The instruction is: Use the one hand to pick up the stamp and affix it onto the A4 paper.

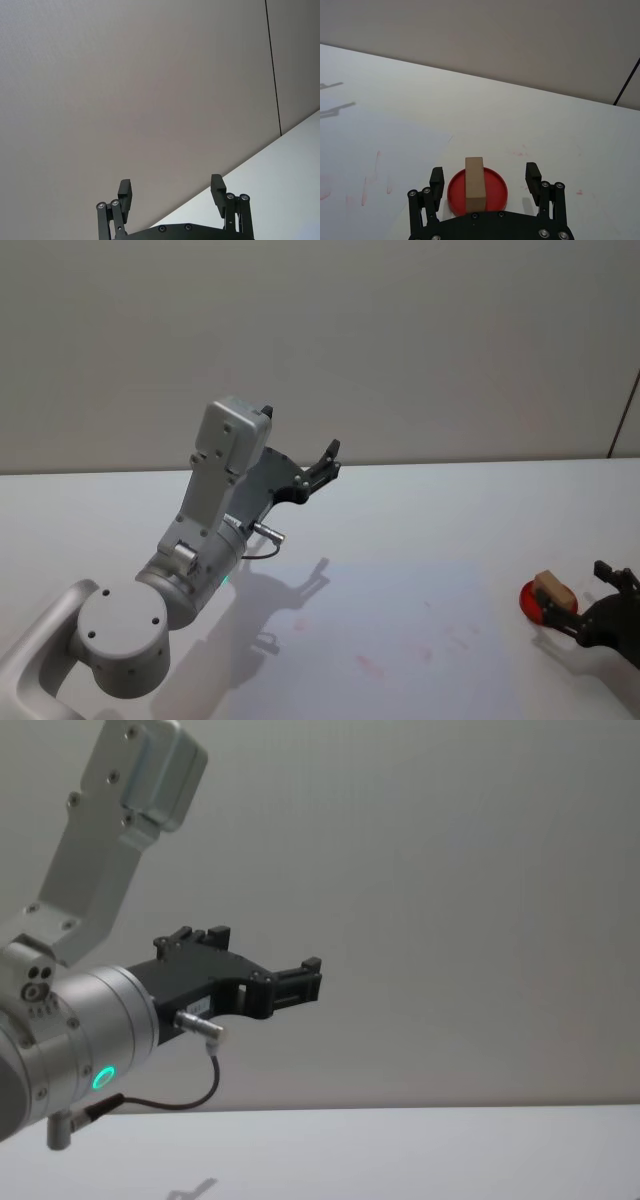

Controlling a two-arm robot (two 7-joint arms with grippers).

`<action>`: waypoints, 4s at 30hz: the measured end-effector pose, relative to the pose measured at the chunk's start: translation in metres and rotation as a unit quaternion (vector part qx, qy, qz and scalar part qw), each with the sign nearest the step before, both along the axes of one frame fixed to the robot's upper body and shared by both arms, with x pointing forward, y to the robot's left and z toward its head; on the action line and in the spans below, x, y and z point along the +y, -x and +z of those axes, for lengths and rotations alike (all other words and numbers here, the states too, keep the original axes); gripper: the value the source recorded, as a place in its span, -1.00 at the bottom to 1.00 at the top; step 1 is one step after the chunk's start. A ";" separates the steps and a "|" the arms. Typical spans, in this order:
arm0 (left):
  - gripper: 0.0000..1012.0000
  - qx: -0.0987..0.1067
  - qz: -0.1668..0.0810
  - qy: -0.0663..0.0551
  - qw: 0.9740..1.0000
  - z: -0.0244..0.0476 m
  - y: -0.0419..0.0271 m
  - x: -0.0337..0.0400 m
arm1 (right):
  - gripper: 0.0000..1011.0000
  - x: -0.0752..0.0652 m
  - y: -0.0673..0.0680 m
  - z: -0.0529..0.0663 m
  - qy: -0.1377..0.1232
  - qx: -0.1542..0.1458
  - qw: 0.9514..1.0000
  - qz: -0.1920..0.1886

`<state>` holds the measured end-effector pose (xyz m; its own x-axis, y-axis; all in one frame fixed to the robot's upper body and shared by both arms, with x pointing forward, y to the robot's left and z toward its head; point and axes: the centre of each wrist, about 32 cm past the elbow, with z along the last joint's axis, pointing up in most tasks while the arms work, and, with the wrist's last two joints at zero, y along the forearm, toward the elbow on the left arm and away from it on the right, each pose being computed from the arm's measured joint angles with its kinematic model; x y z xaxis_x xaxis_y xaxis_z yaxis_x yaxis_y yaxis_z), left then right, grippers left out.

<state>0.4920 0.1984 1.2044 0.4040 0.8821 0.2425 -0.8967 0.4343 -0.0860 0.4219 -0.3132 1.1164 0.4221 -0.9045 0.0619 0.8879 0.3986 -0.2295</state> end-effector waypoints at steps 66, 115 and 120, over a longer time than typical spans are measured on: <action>0.98 0.000 0.000 0.000 1.000 0.0000 0.0000 0.0000 | -0.56 0.012 -0.006 -0.016 -0.001 0.019 1.000 -0.016; 0.98 0.000 0.000 0.000 1.000 0.0000 0.0000 0.0000 | -0.56 0.008 -0.004 -0.024 0.007 0.024 1.000 -0.019; 0.98 0.000 0.000 0.000 1.000 0.0000 0.0000 0.0000 | -0.56 0.012 -0.005 -0.020 -0.005 0.017 1.000 -0.016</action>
